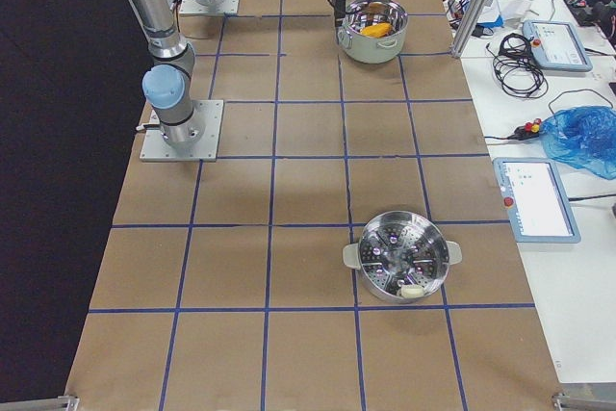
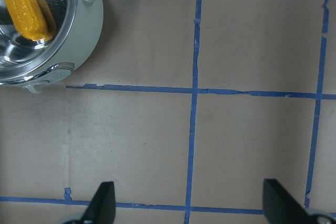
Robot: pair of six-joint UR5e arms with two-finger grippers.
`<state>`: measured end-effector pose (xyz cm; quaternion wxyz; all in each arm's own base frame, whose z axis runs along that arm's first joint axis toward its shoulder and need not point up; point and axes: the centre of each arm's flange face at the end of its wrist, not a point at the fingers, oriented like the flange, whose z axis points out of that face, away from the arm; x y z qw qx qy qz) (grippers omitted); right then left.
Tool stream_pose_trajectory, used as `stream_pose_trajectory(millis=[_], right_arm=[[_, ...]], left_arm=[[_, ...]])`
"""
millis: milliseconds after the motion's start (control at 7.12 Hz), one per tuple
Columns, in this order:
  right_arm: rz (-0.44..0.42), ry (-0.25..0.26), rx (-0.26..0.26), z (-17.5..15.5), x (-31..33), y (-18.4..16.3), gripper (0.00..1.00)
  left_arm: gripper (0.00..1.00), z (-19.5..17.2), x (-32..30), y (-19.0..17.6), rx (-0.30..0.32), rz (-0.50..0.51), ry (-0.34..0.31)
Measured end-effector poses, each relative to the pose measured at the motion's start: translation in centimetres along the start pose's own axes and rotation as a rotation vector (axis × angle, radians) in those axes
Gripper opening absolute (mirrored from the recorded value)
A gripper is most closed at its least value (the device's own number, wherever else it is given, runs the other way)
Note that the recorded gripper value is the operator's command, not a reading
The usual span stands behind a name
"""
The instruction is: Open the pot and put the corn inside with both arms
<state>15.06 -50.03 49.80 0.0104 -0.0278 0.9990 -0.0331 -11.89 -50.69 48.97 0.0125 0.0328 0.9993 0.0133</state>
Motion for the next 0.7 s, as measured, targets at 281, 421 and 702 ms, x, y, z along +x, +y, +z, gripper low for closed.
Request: stream_pose_trajectory(millis=[281, 421, 702], right_arm=[[-0.001, 0.000, 0.000, -0.01, -0.02, -0.01, 1.00], [-0.001, 0.001, 0.000, -0.01, 0.01, -0.03, 1.00], [0.000, 0.002, 0.001, -0.02, 0.05, -0.05, 1.00]], left_arm=[[1.00, 0.00, 0.70, 0.25, -0.002, 0.016, -0.040], [1.00, -0.10, 0.71, 0.38, 0.000, 0.017, -0.044], [1.00, -0.22, 0.48, 0.42, 0.004, 0.013, -0.039]])
